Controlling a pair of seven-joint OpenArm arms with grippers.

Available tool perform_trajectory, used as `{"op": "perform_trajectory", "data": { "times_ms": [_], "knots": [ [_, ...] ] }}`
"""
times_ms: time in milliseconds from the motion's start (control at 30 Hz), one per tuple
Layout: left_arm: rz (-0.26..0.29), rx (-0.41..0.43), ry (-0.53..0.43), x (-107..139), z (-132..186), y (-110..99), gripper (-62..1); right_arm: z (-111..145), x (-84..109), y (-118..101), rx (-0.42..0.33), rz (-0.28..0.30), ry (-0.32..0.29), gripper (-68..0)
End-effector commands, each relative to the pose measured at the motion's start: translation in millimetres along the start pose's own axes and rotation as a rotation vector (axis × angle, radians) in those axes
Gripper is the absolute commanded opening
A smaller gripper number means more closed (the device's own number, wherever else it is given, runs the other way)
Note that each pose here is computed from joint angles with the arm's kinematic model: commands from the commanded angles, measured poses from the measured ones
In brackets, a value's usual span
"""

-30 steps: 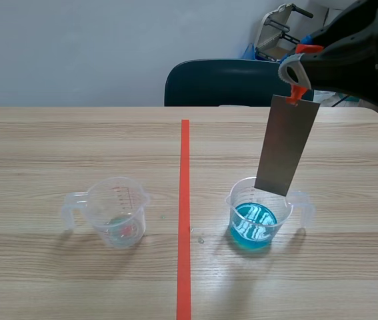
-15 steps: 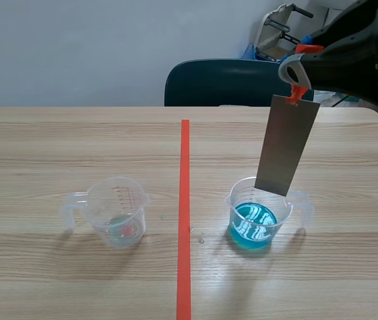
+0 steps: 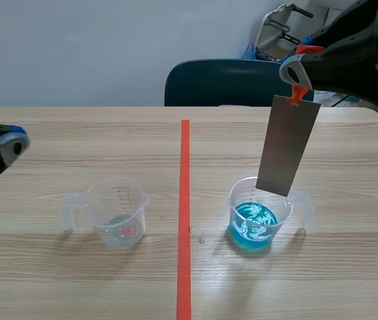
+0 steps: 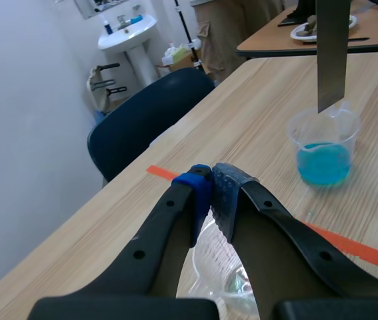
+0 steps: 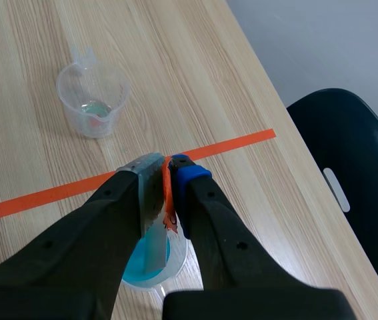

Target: Do the redox reaction experiment

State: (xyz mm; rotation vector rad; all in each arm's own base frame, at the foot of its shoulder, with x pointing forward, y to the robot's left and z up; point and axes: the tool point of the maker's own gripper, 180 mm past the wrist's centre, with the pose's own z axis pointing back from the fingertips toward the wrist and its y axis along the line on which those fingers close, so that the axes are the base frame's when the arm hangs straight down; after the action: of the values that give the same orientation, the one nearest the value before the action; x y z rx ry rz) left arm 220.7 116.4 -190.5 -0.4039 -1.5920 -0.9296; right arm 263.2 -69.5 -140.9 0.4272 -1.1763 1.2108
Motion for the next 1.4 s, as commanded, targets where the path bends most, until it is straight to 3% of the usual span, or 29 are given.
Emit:
{"op": "perform_trajectory", "data": {
  "times_ms": [0,233,467,767,967,1133,1367],
  "knots": [
    [0.013,-0.007,-0.032,5.9,-8.5,-3.7,-58.1,2.2,8.3,-4.3,-0.011,0.025,-0.017,-66.9],
    [0.043,-0.093,-0.040,4.2,-44.2,-28.5,-58.2,2.2,8.3,-4.3,-0.011,0.025,-0.017,-66.9],
    [0.078,-0.071,-0.051,3.3,-80.5,-41.9,-58.2,2.2,8.3,-4.3,-0.011,0.025,-0.017,-66.9],
    [0.142,-0.037,0.008,-35.0,-119.7,-53.8,-58.2,2.2,8.3,-4.3,-0.011,0.025,-0.017,-66.9],
    [0.148,-0.039,0.027,-50.6,-139.6,-62.7,-58.2,2.2,8.3,-4.3,-0.011,0.025,-0.017,-66.9],
    [0.163,-0.046,0.006,-49.8,-155.7,-65.9,-58.2,2.2,8.3,-4.3,-0.011,0.025,-0.017,-66.9],
    [0.159,-0.077,-0.057,-29.3,-177.8,-76.8,-58.2,2.2,8.3,-4.3,-0.011,0.025,-0.017,-66.9]
  ]
}}
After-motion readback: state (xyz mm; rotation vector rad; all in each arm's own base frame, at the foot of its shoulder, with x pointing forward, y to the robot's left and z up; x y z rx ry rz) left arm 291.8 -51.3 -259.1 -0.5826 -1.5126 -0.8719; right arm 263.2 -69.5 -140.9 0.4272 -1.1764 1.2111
